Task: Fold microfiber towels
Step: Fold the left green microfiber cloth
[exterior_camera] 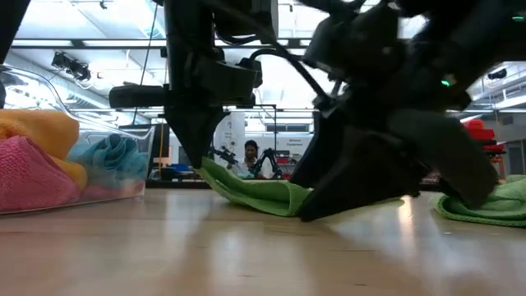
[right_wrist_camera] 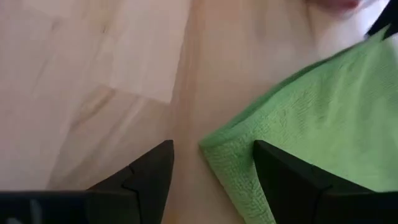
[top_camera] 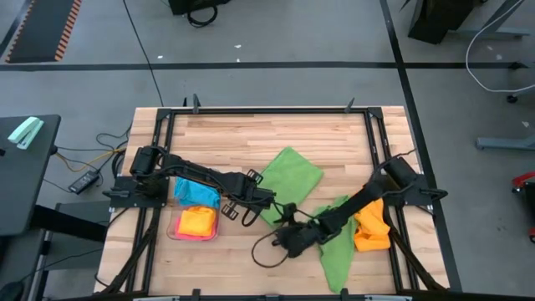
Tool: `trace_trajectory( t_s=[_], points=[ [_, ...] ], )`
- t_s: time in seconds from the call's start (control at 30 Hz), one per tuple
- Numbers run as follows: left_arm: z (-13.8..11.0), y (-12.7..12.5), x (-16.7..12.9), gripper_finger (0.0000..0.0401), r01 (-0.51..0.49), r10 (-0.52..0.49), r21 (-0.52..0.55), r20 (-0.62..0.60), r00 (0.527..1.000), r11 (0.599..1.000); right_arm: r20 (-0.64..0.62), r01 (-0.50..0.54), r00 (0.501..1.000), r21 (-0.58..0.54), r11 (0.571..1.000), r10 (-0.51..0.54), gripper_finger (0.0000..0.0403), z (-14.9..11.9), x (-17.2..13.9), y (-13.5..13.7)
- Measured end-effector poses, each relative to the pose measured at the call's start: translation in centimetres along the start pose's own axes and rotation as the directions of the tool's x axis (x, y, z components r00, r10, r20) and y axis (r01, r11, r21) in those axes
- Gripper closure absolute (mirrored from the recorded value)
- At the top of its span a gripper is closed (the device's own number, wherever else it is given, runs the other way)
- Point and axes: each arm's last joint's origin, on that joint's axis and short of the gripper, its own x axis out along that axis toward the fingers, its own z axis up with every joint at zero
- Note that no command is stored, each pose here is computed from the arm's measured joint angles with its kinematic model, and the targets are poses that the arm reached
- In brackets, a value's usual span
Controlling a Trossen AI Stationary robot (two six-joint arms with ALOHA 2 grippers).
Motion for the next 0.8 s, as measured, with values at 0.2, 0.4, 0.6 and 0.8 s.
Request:
trace_trajectory(
  t_s=[0.2,0.4,0.6,0.8],
  points=[
    [-0.1,0.0,0.0,0.0381,0.003,-0.003,-0.011,-0.006,1.000,1.000,-0.006,-0.128,0.992,0.117,0.985,0.129,0.0177,0.3,1.1,-1.6],
    [-0.1,-0.1,0.0,0.0392,0.006,-0.006,-0.019,-0.014,1.000,1.000,0.017,-0.009,1.000,0.060,0.998,0.008,0.0178,0.9,-0.3,-1.9],
    [-0.1,-0.1,0.0,0.0378,0.006,-0.006,-0.022,-0.015,1.000,1.000,0.038,-0.018,0.999,0.051,0.999,0.016,0.0178,1.0,-0.1,-1.8],
    [-0.3,0.2,0.1,0.0394,0.006,-0.007,-0.031,-0.017,1.000,0.999,0.063,-0.026,0.998,0.044,0.999,0.023,0.0178,0.7,-0.1,-1.6]
  ],
)
